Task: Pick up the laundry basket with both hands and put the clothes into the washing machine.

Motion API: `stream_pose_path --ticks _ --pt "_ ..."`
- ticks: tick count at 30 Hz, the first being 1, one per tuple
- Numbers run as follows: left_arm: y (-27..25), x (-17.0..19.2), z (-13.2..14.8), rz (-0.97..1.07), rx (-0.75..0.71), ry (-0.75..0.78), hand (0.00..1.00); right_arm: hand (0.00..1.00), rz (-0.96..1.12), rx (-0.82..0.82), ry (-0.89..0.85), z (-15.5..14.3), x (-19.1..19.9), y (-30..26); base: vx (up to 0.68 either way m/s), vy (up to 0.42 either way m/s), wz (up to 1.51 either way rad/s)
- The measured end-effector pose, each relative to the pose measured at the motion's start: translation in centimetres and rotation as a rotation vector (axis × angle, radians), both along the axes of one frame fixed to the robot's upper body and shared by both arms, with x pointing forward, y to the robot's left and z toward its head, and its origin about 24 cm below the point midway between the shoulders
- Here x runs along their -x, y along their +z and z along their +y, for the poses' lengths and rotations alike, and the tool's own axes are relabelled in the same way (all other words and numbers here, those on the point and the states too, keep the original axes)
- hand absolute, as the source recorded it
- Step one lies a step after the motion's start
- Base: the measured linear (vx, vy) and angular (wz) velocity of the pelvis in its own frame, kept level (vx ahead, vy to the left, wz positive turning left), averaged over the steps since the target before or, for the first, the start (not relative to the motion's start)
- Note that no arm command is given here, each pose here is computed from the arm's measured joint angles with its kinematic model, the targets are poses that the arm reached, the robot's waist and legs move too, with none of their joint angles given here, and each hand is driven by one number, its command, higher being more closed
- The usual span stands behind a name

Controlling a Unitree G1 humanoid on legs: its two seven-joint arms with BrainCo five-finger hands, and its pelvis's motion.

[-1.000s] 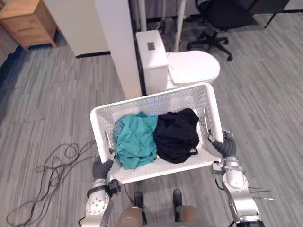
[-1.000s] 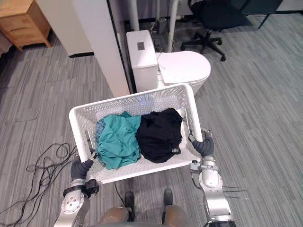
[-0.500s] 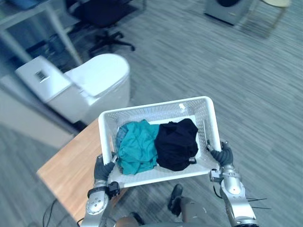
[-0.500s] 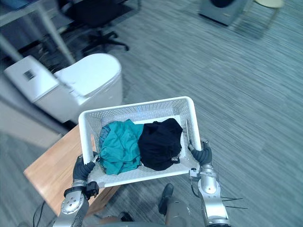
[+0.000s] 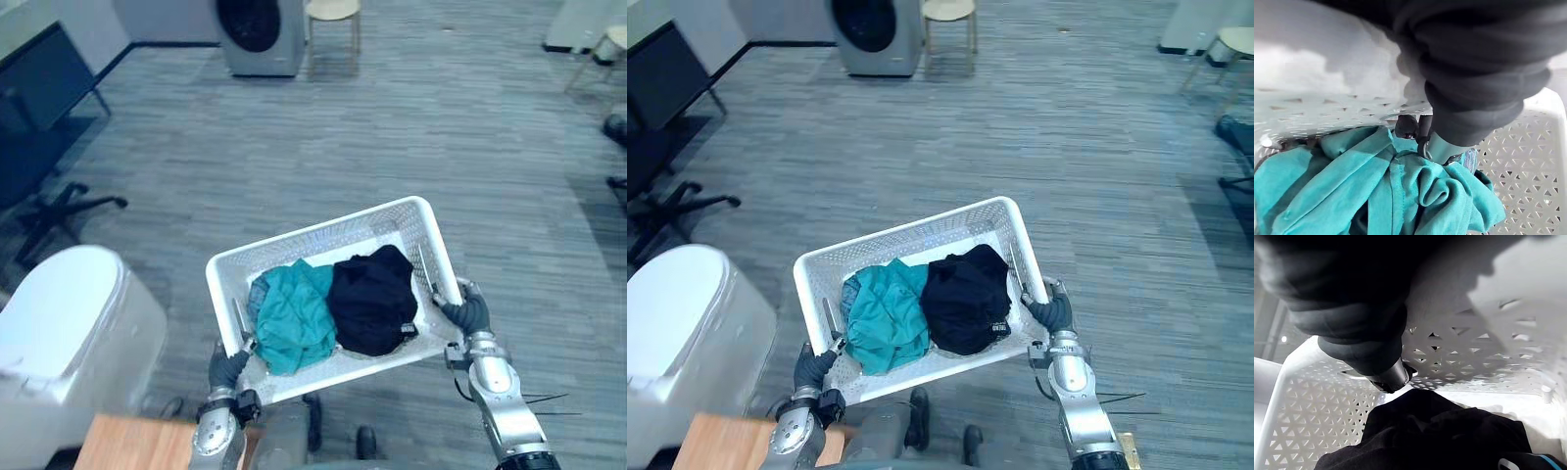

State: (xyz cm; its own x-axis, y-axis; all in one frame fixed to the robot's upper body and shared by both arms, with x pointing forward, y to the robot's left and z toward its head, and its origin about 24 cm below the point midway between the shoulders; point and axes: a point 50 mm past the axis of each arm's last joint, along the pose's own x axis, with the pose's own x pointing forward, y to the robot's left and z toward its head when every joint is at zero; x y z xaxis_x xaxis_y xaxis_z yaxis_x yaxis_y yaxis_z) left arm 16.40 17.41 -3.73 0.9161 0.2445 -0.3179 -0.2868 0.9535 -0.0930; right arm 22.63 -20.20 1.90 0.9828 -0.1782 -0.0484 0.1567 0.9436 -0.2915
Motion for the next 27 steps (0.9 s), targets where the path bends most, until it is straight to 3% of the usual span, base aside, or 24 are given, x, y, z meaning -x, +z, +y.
stream_pose_path --ticks 12,21,27 --pt "0.8 -1.0 0.8 -0.017 -0.099 -0.048 1.00 1.00 0.049 -0.005 -0.011 0.5 -0.4 -1.2 0.57 0.010 0.05" --pt "0.1 -1.0 -0.4 0.001 -0.053 -0.047 1.00 1.00 0.040 -0.017 -0.036 -0.5 -0.5 -0.7 0.67 -0.164 -0.23" --pt "0.8 -0.6 -0.5 -0.028 -0.044 -0.035 1.00 1.00 -0.024 0.007 -0.008 -0.3 -1.3 0.8 0.63 0.170 -0.68"
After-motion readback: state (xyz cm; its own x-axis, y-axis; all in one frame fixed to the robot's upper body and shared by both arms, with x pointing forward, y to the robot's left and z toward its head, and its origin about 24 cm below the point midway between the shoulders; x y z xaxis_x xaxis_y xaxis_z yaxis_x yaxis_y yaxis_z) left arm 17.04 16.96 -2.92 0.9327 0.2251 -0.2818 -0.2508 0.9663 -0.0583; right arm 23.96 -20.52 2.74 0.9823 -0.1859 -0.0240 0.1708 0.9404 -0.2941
